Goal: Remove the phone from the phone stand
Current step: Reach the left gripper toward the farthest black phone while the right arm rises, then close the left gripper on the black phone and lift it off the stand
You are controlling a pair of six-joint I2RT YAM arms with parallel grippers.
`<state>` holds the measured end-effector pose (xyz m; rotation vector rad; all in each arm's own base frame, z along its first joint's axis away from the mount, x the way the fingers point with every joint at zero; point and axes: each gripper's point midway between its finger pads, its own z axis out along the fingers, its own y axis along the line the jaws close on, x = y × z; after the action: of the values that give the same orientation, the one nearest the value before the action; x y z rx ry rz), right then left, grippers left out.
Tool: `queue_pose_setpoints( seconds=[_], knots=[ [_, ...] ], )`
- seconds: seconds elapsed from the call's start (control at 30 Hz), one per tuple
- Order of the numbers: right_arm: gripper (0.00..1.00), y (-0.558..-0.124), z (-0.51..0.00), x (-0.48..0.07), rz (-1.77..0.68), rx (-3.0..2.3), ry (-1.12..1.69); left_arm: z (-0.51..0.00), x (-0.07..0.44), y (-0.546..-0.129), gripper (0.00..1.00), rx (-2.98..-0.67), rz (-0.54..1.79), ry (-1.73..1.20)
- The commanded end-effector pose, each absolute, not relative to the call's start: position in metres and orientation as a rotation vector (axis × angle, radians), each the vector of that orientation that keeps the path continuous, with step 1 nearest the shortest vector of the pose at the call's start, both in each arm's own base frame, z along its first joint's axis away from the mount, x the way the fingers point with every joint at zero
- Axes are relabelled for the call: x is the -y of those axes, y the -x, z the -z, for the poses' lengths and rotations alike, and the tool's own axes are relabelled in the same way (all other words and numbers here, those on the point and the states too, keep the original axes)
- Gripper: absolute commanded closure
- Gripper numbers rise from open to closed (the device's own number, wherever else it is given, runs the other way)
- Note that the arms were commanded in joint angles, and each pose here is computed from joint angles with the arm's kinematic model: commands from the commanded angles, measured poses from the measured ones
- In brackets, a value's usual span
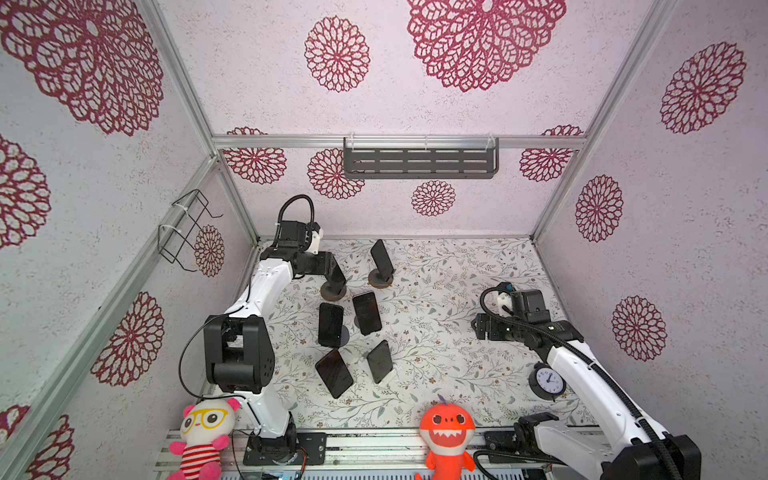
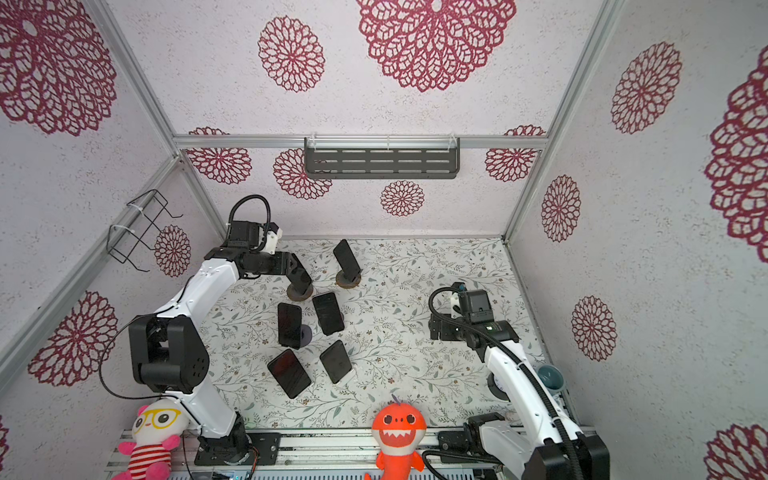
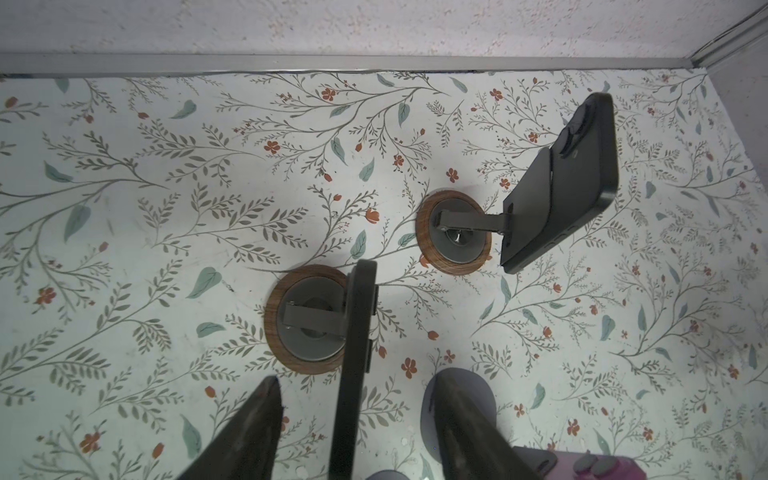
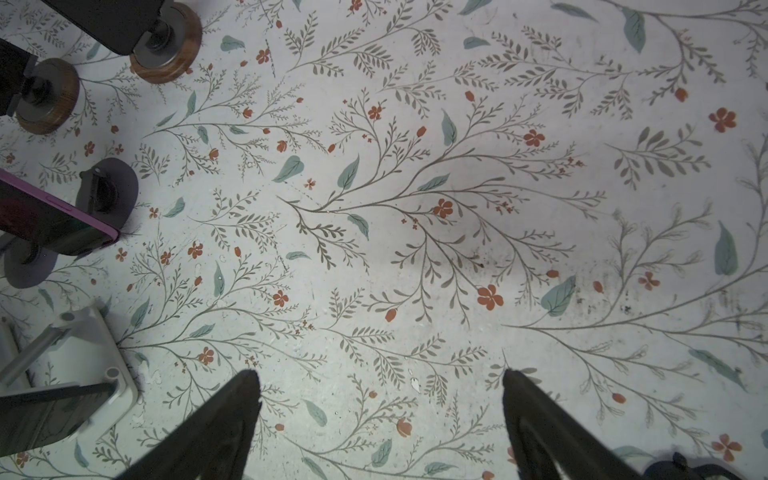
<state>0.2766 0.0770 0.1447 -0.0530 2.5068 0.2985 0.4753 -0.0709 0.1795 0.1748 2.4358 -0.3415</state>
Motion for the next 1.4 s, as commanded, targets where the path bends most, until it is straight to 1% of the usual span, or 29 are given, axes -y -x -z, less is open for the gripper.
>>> queue_pose_setpoints(
  seconds=[0.0,0.1,0.2,0.27,0.37,0.43,0.6,0.67,0.73,0.87,1.03,1.2,1.37],
  knots=[
    [0.06,-0.275,-0.152,-0.075,-0.286,-2.474,0.053,-0.18,0.077,-0.478,0.48,-2.412,0.363,-0.223],
    [0.06,-0.274,-0.149,-0.074,-0.278,-2.481,0.046,-0.178,0.079,-0.479,0.58,-2.416,0.377,-0.224],
    [0.06,-0.274,-0.146,-0.074,-0.276,-2.493,0.043,-0.176,0.079,-0.479,0.65,-2.423,0.375,-0.225],
    [0.06,-0.275,-0.145,-0.074,-0.277,-2.499,0.044,-0.174,0.077,-0.479,0.67,-2.429,0.365,-0.226],
    [0.05,-0.275,-0.145,-0.074,-0.274,-2.501,0.046,-0.17,0.076,-0.478,0.73,-2.438,0.353,-0.231],
    [0.05,-0.275,-0.145,-0.074,-0.273,-2.5,0.048,-0.169,0.075,-0.479,0.75,-2.442,0.349,-0.233],
    [0.05,-0.275,-0.145,-0.074,-0.272,-2.498,0.046,-0.164,0.075,-0.479,0.84,-2.47,0.346,-0.233],
    [0.05,-0.275,-0.146,-0.074,-0.271,-2.497,0.048,-0.166,0.075,-0.479,0.89,-2.478,0.346,-0.234],
    [0.05,-0.275,-0.146,-0.073,-0.27,-2.499,0.046,-0.172,0.075,-0.479,0.89,-2.468,0.345,-0.237],
    [0.05,-0.276,-0.15,-0.076,-0.292,-2.489,0.041,-0.193,0.076,-0.481,0.95,-2.422,0.346,-0.232],
    [0.06,-0.278,-0.163,-0.082,-0.315,-2.475,0.056,-0.23,0.076,-0.481,1.0,-2.346,0.356,-0.204],
    [0.07,-0.284,-0.179,-0.087,-0.334,-2.425,0.063,-0.281,0.078,-0.473,1.0,-2.252,0.395,-0.152],
    [0.07,-0.292,-0.209,-0.103,-0.386,-2.364,0.139,-0.334,0.092,-0.454,1.0,-2.162,0.575,-0.044]
  ],
)
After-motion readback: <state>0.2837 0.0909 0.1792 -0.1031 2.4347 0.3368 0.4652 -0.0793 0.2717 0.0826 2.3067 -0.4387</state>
